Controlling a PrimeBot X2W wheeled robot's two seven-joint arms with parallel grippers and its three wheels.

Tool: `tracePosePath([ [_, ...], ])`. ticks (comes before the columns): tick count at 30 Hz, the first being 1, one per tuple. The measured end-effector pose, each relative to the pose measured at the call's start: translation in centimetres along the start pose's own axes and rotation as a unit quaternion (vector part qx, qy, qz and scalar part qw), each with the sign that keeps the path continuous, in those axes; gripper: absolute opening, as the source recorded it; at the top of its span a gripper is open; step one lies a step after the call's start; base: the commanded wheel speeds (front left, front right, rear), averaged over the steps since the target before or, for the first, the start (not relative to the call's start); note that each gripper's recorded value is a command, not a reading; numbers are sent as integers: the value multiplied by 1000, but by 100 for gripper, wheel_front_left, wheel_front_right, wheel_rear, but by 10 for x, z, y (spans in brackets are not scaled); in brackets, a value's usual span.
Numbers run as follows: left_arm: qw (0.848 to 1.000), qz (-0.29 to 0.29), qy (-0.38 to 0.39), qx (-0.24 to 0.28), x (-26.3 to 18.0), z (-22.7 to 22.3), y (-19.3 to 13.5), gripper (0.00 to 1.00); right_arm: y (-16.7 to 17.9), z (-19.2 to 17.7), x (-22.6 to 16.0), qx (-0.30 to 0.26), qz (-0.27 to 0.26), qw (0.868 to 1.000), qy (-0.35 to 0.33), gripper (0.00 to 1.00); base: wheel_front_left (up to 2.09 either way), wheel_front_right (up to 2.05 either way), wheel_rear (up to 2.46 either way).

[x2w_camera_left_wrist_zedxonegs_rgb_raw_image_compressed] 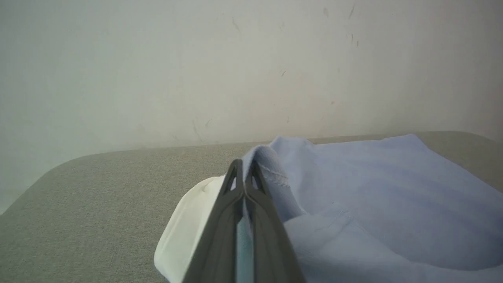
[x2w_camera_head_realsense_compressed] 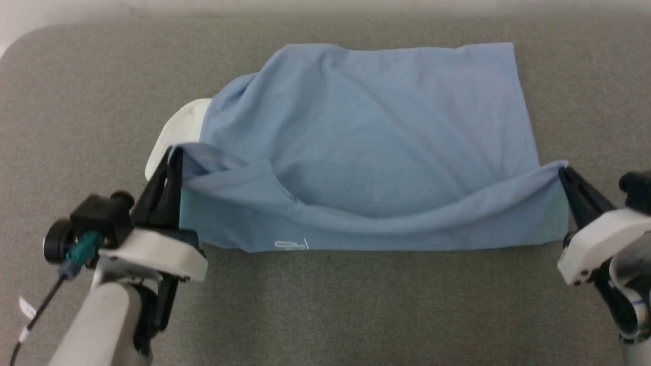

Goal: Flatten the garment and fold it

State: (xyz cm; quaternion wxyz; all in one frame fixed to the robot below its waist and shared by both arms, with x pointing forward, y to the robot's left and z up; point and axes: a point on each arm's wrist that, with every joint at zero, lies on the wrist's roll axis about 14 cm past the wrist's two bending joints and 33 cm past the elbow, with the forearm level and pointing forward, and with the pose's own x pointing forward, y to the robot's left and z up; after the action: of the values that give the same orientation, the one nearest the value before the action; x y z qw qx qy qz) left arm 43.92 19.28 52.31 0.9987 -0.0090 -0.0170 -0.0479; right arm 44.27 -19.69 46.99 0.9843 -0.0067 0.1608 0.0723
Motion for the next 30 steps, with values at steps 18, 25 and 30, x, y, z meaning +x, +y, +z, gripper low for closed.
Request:
tracePosePath([
  [18,987,-13,153,37,78,-80,26,0,-30,-54,78,-5,-21,986,165,0,0,0,0],
  [25,944,-9,330,-2,55,-137,36,0,-29,-69,77,9,-22,970,242,0,0,0,0],
  [30,956,19,291,-21,58,-112,42,100,-21,-57,72,39,-15,973,226,100,0,0,0],
])
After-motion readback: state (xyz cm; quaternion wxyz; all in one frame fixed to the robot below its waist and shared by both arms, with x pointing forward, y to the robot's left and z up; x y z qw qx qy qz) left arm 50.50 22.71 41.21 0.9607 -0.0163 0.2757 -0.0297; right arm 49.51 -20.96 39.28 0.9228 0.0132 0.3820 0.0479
